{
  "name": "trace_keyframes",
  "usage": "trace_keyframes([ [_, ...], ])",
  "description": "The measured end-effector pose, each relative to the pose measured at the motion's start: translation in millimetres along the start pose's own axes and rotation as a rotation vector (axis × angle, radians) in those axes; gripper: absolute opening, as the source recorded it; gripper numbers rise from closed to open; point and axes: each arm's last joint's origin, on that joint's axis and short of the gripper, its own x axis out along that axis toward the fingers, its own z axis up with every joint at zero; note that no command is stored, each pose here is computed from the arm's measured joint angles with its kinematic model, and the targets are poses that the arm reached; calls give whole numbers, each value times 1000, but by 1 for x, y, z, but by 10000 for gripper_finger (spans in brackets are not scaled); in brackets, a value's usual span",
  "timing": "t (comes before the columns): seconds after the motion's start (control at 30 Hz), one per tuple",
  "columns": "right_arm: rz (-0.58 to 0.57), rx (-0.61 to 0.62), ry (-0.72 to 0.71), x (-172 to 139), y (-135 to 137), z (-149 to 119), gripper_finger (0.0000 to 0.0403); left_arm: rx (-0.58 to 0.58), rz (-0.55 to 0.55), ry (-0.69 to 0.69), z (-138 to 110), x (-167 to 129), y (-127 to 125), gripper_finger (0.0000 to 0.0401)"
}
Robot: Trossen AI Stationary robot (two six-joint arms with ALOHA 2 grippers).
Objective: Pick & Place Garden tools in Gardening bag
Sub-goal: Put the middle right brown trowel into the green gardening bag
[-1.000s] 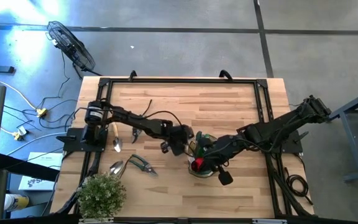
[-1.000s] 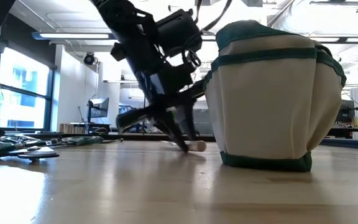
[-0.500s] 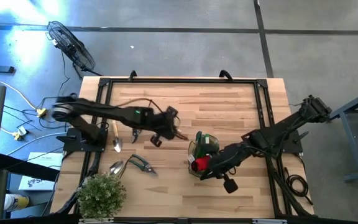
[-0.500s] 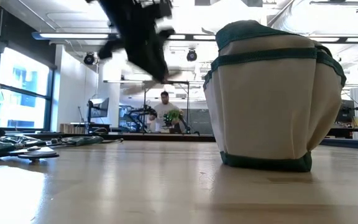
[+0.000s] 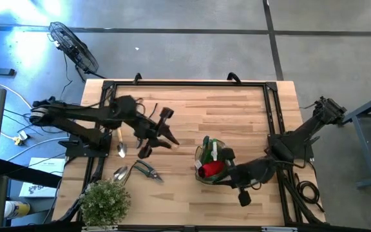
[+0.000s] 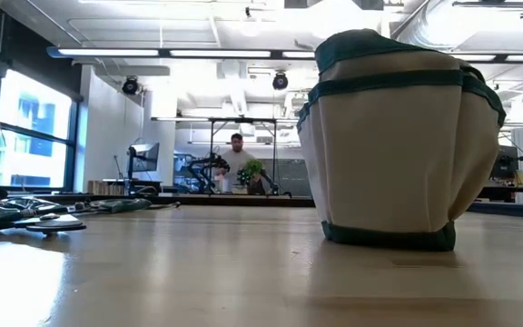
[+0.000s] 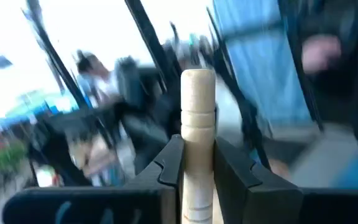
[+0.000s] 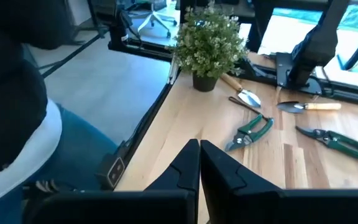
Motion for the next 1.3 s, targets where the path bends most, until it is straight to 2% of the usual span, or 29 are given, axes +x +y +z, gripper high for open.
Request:
trace_keyframes([
  [0.1,-41,-10,-15,-3,7,0,3,-39,125,-155,-15,-1,-4,49],
  [0.2,-110,-19,-30,-6,12,-1,3,-155,281,-216,-47,-2,-11,49],
  [0.3,-189,-24,-45,-7,13,-1,3,-170,365,-267,-77,-2,-14,49],
  [0.4,-269,-25,-59,-8,11,0,3,-261,374,-346,-99,2,-10,49],
  [0.53,-310,-38,-61,-8,9,0,3,-372,294,-414,-121,14,-1,49],
  [0.7,-341,-38,-64,-8,9,0,3,-507,232,-390,-141,33,7,49],
  [0.87,-394,-45,-65,-9,7,0,3,-656,284,-336,-157,46,9,49],
  [1.13,-477,-71,-68,-10,5,0,3,-663,305,-285,-164,49,7,49],
  [1.3,-510,-74,-69,-10,4,0,3,-672,374,-213,-171,50,7,49],
])
